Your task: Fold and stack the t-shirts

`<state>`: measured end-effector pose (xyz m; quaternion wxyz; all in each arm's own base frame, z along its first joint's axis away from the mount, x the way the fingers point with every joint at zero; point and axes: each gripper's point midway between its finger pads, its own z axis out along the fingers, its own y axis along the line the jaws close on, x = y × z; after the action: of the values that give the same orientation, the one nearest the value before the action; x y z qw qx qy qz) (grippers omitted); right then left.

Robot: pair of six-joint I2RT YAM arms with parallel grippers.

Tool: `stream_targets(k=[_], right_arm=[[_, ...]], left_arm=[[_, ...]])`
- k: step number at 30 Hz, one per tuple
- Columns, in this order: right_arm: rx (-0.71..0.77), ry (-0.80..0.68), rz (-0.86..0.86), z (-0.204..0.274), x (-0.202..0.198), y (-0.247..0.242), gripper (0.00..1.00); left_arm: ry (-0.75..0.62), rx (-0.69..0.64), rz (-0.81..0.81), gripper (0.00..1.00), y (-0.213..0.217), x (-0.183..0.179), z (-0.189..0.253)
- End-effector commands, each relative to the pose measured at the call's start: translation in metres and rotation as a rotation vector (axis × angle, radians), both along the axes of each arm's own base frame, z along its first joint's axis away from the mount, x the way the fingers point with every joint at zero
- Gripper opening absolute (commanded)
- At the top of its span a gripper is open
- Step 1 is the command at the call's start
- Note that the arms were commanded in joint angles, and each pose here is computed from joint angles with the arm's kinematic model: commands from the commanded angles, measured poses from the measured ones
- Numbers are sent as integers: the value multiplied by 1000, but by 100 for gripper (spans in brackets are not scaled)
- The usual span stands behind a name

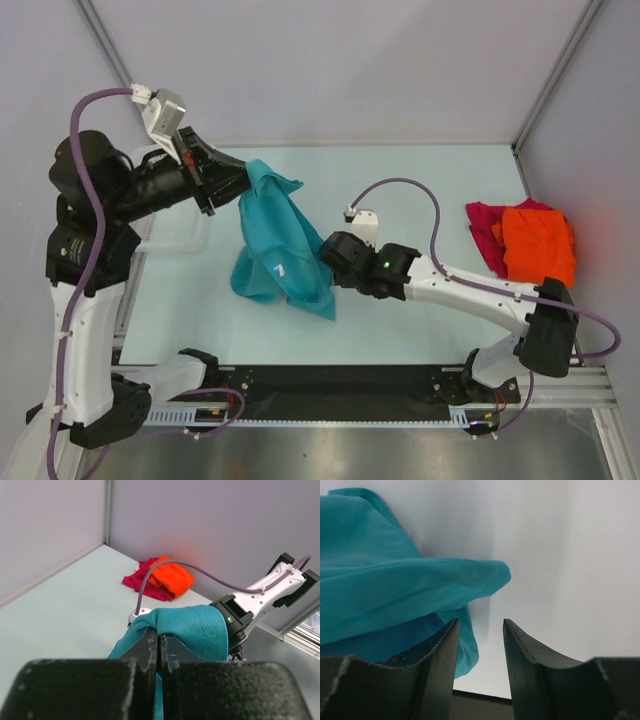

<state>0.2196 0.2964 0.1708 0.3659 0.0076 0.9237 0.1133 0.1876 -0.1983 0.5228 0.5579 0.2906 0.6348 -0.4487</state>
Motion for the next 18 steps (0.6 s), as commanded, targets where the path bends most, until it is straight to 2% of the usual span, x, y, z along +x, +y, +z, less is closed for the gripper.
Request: stream_targets(k=[1,18], right_arm=[[16,-33,17,11,9,17,46],[-31,-132,6,38,43,14,48]], left_arm=[[-81,9,45,0,12,-17,21],[-120,-35,87,0,24,-43,34]])
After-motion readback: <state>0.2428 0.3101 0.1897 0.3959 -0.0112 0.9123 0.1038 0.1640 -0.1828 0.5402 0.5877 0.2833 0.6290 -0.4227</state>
